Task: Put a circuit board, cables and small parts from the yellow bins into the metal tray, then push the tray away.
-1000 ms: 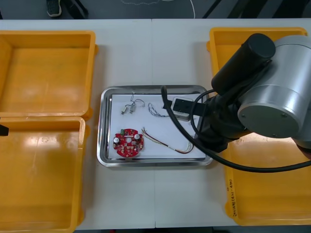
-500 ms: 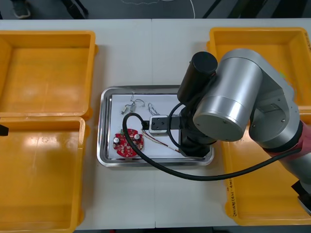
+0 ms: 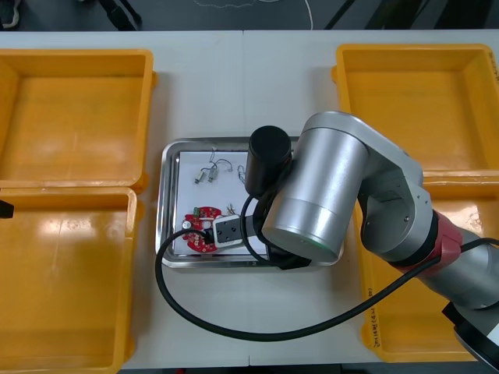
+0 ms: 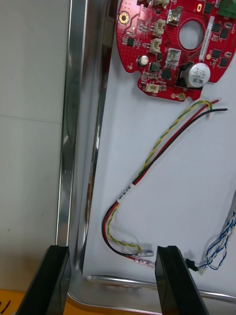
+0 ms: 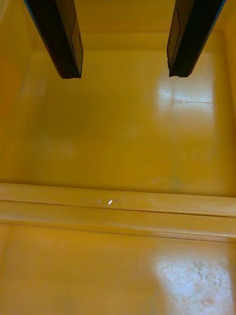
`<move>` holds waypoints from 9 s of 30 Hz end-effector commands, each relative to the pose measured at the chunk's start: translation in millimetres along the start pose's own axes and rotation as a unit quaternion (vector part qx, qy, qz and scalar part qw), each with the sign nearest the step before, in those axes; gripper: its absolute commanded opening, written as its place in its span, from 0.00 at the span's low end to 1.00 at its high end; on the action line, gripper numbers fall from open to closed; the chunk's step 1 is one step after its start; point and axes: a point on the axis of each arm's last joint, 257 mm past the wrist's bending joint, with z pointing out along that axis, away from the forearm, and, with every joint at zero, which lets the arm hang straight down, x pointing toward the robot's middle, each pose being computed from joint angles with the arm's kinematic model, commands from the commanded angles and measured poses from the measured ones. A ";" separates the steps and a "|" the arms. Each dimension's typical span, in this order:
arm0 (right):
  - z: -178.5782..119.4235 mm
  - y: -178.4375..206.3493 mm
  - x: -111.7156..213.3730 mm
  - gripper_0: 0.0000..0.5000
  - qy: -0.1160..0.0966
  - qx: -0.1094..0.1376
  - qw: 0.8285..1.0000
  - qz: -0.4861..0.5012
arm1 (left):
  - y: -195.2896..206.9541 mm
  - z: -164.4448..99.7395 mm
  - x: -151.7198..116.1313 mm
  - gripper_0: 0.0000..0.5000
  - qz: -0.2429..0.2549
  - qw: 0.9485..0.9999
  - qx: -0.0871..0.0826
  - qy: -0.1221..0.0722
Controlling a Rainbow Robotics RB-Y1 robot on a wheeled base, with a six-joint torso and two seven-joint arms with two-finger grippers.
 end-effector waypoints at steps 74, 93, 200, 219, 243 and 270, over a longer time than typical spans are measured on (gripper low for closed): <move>81.4 34.4 -58.3 0.00 0.018 -0.023 1.000 -0.007 | 14.6 -16.4 -4.2 1.00 0.051 0.998 -0.025 -0.011; 60.0 0.0 -46.4 0.00 0.018 0.001 0.999 0.027 | 14.6 -16.4 -4.2 1.00 0.051 0.998 -0.025 -0.011; 14.1 -218.8 -31.7 0.00 0.052 0.198 0.977 0.060 | 14.6 -16.4 -4.2 1.00 0.051 0.998 -0.025 -0.011; 2.2 -245.4 -33.4 0.00 0.051 0.246 0.967 0.043 | 14.6 -16.4 -4.2 1.00 0.051 0.998 -0.025 -0.011; 12.2 -255.6 -23.2 0.00 0.057 0.258 0.963 0.044 | 14.6 -16.4 -4.2 1.00 0.051 0.998 -0.025 -0.011; -7.2 -233.9 -31.3 1.00 0.038 0.207 0.977 0.044 | 14.6 -16.4 -4.2 1.00 0.051 0.998 -0.025 -0.011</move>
